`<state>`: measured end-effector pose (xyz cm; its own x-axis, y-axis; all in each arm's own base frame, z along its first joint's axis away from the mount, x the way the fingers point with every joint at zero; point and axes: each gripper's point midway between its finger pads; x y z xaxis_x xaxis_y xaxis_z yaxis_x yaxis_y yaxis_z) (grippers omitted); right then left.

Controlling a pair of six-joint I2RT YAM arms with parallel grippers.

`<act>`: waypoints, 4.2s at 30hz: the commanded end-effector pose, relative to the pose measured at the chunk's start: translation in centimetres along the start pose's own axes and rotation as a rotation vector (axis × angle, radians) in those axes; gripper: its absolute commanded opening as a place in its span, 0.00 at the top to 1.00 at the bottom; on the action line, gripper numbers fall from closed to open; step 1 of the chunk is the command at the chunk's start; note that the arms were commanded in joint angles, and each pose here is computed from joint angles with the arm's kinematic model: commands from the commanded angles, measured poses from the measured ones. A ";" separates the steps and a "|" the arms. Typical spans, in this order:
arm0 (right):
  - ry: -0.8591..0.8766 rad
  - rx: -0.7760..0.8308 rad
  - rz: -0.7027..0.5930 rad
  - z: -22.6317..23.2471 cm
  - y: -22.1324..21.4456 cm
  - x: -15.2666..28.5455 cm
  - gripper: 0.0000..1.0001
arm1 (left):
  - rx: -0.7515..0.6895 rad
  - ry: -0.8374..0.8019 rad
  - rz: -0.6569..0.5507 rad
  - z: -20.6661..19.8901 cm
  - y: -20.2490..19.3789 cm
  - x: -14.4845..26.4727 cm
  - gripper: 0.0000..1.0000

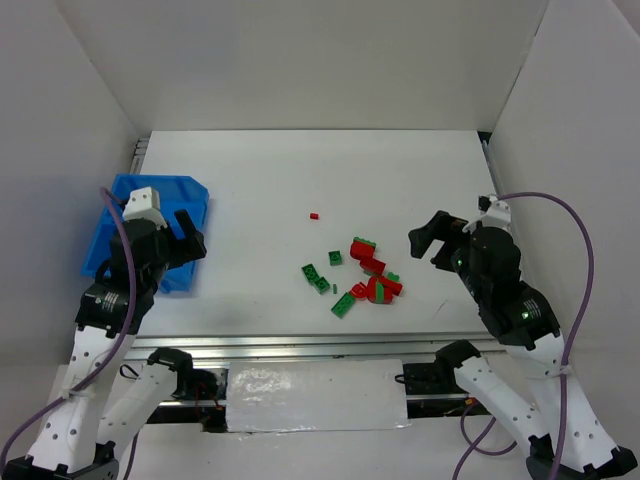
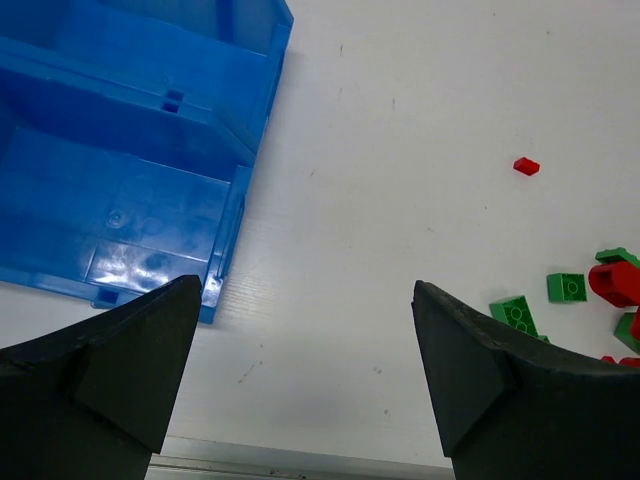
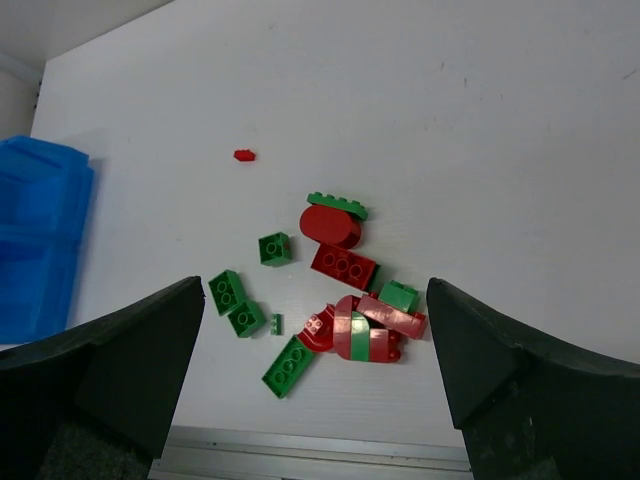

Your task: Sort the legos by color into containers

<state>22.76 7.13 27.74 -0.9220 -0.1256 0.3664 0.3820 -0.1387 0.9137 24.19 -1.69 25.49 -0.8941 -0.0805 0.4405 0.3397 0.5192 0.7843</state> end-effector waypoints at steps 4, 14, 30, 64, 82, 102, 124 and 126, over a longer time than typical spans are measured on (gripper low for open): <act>0.016 -0.019 -0.067 0.3 2.0 1.2 0.00 | 0.004 -0.070 -0.039 -1.5 1.2 0.3 0.00; 0.074 -0.036 -0.054 1.3 1.2 1.0 0.00 | 0.183 -0.313 0.124 -9.7 -1.3 -1.9 0.00; 0.346 -0.002 0.070 6.1 -1.9 0.5 0.01 | -0.359 -0.109 0.344 -22.2 -17.5 -26.8 0.01; 0.344 0.056 0.093 6.0 -2.5 -0.2 0.00 | -0.379 0.022 0.291 -20.2 -14.7 -27.3 1.00; 0.401 0.062 0.116 7.1 -2.8 -0.3 0.01 | 0.221 0.710 -0.099 6.2 6.0 -22.5 0.73; 0.400 0.063 0.189 7.1 -5.2 -1.5 0.00 | 0.292 0.587 -0.119 3.8 9.2 -18.8 0.00; 0.376 0.000 0.105 6.4 -3.6 0.6 0.00 | -0.019 0.296 0.358 -16.0 -24.1 -12.3 0.01; 0.373 0.005 0.100 6.3 -3.7 0.7 0.01 | 0.014 0.307 0.376 -15.8 -25.4 -12.6 0.00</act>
<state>20.53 13.60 25.40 -0.7891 -0.4761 0.3881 0.4879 -0.1020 0.8669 31.31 -27.84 7.73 -0.5891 -0.0740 0.8047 0.6991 0.4529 0.5534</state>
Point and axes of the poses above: each gripper's point midway between its finger pads, its own x axis back along the fingers, its own z axis along the line the jaws close on, y = z × x, and after that the axes turned 15 degrees about x, right-handed
